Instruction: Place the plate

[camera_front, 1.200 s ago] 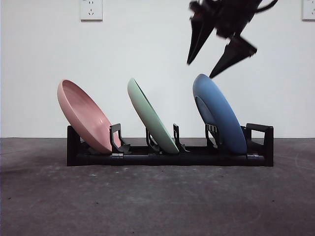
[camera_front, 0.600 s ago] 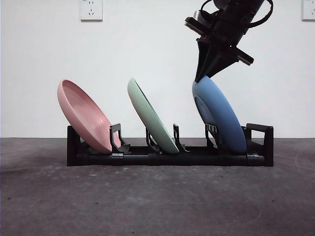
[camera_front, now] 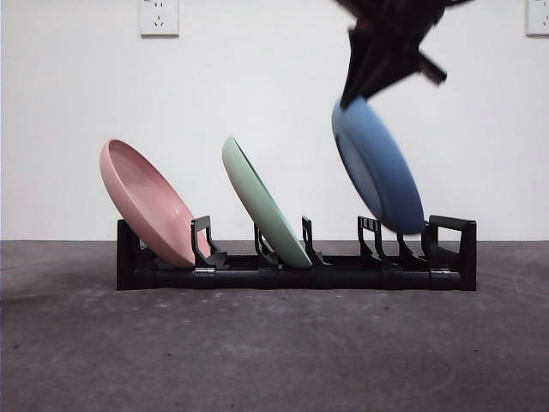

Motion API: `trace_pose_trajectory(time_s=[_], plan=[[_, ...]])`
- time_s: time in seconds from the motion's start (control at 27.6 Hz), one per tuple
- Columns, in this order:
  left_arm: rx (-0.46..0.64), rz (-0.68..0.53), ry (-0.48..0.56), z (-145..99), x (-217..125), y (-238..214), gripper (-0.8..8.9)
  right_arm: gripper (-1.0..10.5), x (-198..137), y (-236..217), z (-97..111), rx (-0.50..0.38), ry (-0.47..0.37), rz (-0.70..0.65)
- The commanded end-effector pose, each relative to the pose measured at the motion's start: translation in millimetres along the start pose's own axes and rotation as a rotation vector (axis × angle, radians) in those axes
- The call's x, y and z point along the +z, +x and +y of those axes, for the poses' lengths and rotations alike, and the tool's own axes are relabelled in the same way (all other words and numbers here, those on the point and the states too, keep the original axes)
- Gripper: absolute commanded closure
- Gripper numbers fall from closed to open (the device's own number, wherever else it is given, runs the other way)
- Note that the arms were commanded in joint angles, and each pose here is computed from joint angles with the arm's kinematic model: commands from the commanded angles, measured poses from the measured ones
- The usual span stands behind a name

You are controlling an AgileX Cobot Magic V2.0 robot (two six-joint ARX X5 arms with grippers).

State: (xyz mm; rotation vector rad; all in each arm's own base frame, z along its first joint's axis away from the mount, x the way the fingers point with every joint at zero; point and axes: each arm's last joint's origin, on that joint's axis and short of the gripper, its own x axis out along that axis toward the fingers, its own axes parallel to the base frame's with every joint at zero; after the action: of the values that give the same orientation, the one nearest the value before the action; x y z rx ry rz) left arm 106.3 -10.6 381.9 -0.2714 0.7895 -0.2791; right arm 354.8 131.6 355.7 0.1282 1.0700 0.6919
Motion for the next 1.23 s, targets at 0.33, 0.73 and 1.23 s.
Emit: trace_pose_trajectory(time_s=[0.33,0.73,1.23], plan=[[-0.013,-0.044,0.027,-2.8,6.3,-4.3,4.69,9.3,-24.5,-70.5,71.2,0.119,-0.248,-0.11],[-0.013,-0.049,0.029,-2.8,7.0,-4.2,4.69,9.3,-87.1,-82.9,139.4,-0.124,-0.485,-0.121],[-0.016,-0.069,0.037,-3.2,9.0,-4.3,4.69,9.3,-184.9,-25.3,181.5,-0.267,-0.733,-0.054]])
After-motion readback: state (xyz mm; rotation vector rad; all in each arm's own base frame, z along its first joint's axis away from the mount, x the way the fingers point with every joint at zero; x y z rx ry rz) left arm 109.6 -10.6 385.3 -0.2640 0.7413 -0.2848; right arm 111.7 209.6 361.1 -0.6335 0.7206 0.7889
